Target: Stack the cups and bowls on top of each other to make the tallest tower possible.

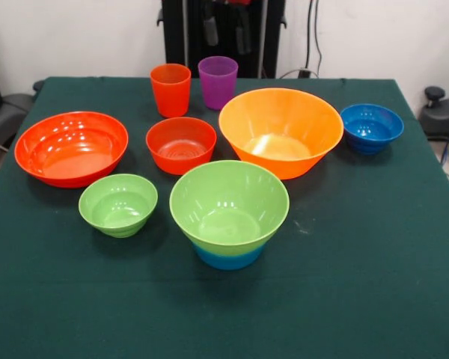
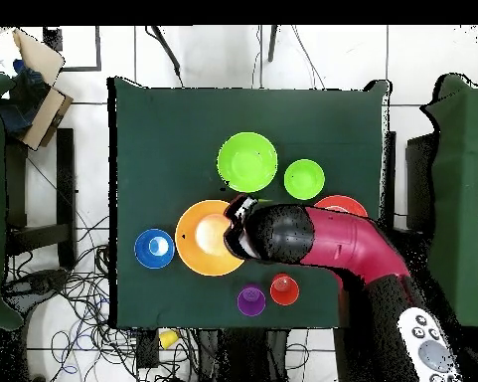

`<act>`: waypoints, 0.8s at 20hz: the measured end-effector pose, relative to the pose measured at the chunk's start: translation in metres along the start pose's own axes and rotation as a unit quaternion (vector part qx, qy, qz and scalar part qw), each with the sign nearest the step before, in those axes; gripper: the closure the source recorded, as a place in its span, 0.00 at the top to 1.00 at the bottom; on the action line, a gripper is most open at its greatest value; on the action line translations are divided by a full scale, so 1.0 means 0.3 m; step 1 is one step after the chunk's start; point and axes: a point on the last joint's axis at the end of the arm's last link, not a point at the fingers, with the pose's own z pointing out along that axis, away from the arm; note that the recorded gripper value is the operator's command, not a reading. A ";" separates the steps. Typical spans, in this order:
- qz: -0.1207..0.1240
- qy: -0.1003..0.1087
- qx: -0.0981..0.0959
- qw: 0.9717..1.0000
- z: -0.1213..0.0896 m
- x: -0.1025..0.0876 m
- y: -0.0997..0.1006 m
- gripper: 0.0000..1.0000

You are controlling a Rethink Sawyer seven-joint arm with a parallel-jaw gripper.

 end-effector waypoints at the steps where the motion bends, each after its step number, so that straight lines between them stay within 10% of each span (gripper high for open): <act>1: -0.010 0.004 0.000 1.000 0.004 0.026 0.010 1.00; 7: -0.062 0.011 0.026 0.998 0.065 0.127 0.022 1.00; 16: -0.196 -0.024 0.056 0.979 0.316 0.318 0.040 1.00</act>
